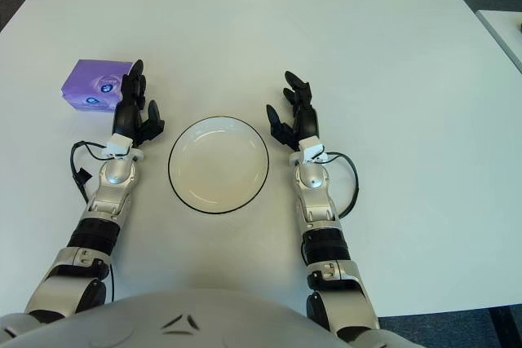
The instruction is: Put the tissue paper into the plate.
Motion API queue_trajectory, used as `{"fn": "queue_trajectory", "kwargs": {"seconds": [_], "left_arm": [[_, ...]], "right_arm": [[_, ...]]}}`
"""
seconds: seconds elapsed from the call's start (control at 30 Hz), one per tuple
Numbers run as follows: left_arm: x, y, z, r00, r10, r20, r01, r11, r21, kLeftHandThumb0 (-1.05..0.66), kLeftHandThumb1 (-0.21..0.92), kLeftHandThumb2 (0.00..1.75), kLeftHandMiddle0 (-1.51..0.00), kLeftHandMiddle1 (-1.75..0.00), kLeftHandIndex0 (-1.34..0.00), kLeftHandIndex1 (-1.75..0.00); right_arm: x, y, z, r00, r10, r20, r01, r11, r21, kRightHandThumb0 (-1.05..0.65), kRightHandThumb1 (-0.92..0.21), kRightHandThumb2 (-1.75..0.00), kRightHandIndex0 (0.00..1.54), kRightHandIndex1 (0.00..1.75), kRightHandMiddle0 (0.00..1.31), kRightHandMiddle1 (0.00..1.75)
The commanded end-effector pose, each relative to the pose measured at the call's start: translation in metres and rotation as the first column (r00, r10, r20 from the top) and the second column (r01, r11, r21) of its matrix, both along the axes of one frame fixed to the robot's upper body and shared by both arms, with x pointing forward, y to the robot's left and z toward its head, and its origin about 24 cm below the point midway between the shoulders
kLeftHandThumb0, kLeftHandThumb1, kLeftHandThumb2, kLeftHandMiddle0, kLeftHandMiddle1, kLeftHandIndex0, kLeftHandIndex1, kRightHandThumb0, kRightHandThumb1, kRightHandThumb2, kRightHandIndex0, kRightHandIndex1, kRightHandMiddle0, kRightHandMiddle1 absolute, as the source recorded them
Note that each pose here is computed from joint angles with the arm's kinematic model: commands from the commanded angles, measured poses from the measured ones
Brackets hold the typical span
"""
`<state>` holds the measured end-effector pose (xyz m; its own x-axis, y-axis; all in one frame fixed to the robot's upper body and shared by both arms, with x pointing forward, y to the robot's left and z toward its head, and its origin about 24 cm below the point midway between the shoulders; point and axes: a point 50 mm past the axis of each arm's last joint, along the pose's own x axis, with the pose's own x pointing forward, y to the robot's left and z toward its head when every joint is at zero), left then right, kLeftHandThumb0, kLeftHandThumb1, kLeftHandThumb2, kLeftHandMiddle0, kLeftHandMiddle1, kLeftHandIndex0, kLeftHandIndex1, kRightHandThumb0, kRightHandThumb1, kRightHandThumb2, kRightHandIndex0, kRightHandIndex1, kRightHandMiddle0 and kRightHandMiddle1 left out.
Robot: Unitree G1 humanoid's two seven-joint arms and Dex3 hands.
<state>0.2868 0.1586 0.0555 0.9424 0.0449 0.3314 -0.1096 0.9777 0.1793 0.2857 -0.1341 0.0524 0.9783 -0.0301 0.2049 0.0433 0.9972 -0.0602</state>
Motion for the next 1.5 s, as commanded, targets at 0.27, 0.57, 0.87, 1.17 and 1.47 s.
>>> {"fn": "queue_trajectory", "kwargs": {"seconds": [0.27,0.57,0.87,1.17,1.47], "left_arm": [[-0.03,0.006,-0.051,0.978,0.038,-0.204,-0.037,0.999,0.008,-0.79,0.92,0.88,-0.18,-0.01,0.0,-0.39],[-0.031,0.008,-0.051,0.979,0.037,-0.202,-0.035,0.999,0.01,-0.79,0.92,0.88,-0.18,-0.01,0.0,-0.39],[-0.039,0.017,-0.035,0.986,0.025,-0.163,-0.015,0.998,0.067,-0.8,0.92,0.87,-0.17,-0.01,0.0,-0.34],[-0.038,0.031,0.007,0.996,-0.041,-0.077,0.06,0.965,0.254,-0.82,0.92,0.88,-0.15,0.0,0.0,-0.26],[-0.045,0.041,0.05,0.995,-0.094,-0.036,0.1,0.875,0.474,-0.85,0.92,0.87,-0.09,0.0,0.0,-0.22]], "right_arm": [[-0.011,-0.001,-0.034,0.986,-0.013,-0.167,0.015,1.0,0.007,-0.58,-0.87,-0.54,0.08,0.67,0.0,0.58],[-0.012,0.0,-0.033,0.986,-0.013,-0.164,0.014,1.0,0.004,-0.6,-0.87,-0.53,0.08,0.68,0.0,0.61],[-0.013,0.002,-0.034,0.986,-0.008,-0.167,0.008,1.0,0.0,-0.58,-0.87,-0.53,0.07,0.68,0.0,0.59],[-0.012,0.005,-0.036,0.986,0.002,-0.169,-0.001,1.0,0.01,-0.59,-0.87,-0.53,0.06,0.64,0.0,0.51],[-0.01,0.009,-0.038,0.985,0.016,-0.173,-0.014,1.0,0.016,-0.63,-0.88,-0.51,0.06,0.61,0.0,0.5]]}}
